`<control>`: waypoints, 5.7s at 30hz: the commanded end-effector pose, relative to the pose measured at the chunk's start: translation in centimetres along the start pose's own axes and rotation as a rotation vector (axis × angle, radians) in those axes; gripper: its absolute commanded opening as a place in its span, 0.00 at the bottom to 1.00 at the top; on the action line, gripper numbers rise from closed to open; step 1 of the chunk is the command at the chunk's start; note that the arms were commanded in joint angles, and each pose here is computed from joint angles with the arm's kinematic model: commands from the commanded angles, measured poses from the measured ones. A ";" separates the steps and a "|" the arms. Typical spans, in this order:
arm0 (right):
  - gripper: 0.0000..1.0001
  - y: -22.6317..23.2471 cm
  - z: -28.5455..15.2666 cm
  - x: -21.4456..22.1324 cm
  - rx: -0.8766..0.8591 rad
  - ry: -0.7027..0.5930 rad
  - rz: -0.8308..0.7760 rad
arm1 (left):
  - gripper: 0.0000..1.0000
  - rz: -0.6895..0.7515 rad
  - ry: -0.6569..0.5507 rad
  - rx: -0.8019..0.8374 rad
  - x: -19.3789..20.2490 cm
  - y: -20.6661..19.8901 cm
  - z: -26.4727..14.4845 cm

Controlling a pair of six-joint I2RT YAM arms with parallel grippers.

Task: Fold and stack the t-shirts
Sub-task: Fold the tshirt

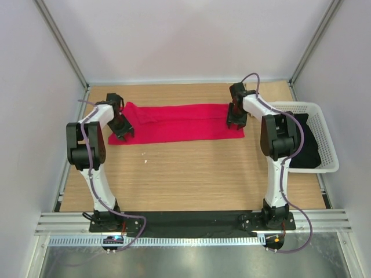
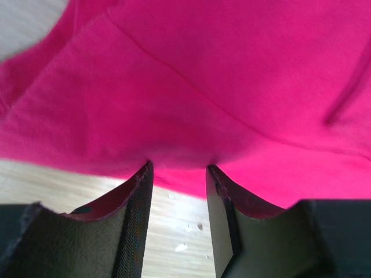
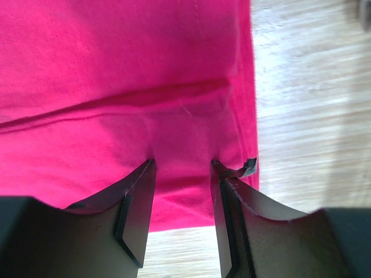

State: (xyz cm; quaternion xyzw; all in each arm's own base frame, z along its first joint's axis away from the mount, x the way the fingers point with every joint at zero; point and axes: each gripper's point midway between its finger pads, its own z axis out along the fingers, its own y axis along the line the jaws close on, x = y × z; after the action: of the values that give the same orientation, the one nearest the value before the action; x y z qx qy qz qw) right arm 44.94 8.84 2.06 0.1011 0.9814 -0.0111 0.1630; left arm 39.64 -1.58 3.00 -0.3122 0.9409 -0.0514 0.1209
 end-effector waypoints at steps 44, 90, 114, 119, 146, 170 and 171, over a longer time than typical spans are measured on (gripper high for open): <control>0.57 6.2 -10.0 12.9 -0.238 0.054 -0.288 | 0.52 0.061 -0.068 0.144 -0.1 -8.1 -4.6; 0.61 5.7 -16.9 13.8 -0.333 0.048 -0.287 | 0.54 0.431 -0.219 0.371 -6.8 -17.5 -5.2; 0.61 1.3 -15.6 14.2 -0.252 0.127 -0.251 | 0.59 0.613 -0.453 0.562 -13.8 -24.0 0.9; 0.61 1.5 -15.5 14.3 -0.255 0.136 -0.247 | 0.54 0.633 -0.442 0.586 -13.4 -24.4 1.8; 0.61 1.9 -14.8 13.9 -0.265 0.153 -0.244 | 0.12 0.605 -0.472 0.508 -14.2 -23.2 0.4; 0.61 2.3 -15.0 13.8 -0.298 0.143 -0.237 | 0.12 0.117 -0.315 0.329 -15.4 -15.7 -1.5; 0.61 2.3 -15.0 13.9 -0.299 0.145 -0.237 | 0.13 0.109 -0.309 0.337 -15.5 -15.7 -1.5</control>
State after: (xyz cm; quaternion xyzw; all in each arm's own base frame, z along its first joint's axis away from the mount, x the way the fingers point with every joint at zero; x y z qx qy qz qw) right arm 27.15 14.20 10.78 -0.0331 0.9902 0.1072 0.0832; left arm 60.33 -5.70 5.40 -0.2140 0.9216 -0.1394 0.2922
